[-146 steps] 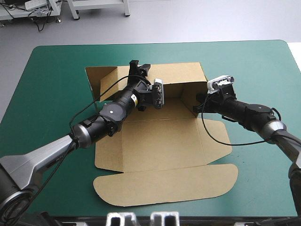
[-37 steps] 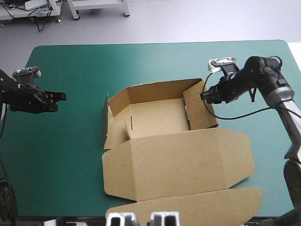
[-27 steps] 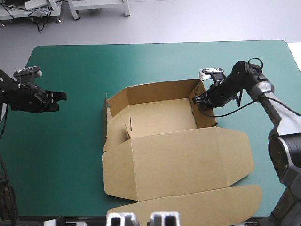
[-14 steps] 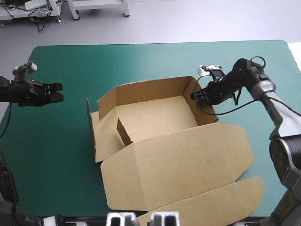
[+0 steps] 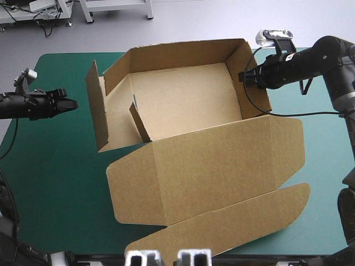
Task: Fold the box
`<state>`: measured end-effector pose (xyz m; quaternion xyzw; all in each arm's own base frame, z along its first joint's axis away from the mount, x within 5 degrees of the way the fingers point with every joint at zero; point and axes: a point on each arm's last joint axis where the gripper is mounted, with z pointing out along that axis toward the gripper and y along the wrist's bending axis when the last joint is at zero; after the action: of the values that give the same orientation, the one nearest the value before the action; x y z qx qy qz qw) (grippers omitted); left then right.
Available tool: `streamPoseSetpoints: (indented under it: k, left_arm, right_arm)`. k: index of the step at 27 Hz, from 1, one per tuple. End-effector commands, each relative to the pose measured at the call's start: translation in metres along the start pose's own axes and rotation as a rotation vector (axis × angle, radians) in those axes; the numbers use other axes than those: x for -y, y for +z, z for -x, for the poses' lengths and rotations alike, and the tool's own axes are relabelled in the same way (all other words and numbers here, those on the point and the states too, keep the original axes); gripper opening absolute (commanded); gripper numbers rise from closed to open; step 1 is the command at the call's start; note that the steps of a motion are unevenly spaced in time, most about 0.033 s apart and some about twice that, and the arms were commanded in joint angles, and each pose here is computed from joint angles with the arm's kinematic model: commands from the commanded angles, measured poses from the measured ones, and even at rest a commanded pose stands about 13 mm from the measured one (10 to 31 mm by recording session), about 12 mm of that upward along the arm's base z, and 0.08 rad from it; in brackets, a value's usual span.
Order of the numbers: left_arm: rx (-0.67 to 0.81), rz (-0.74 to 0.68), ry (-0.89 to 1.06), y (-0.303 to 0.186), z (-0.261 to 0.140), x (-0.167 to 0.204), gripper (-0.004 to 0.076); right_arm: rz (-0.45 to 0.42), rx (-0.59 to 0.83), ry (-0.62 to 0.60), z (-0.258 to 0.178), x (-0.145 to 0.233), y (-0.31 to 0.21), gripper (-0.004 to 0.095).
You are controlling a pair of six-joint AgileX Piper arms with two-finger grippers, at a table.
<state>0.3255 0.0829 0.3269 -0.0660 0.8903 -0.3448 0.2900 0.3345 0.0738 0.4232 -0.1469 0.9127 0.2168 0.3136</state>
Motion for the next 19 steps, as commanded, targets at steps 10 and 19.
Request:
streamPoseSetpoints:
  k: [10, 19]
  left_arm:
    - [0.048, -0.303, 0.143, -0.006, -0.006, 0.092, -0.0004]
    - [0.059, -0.360, 0.239, -0.020, -0.022, 0.134, -0.0004]
  right_arm:
    - [0.001, 0.168, -0.005, 0.015, -0.019, -0.034, -0.0007]
    - [-0.043, 0.251, -0.044, 0.022, -0.029, -0.029, -0.0004]
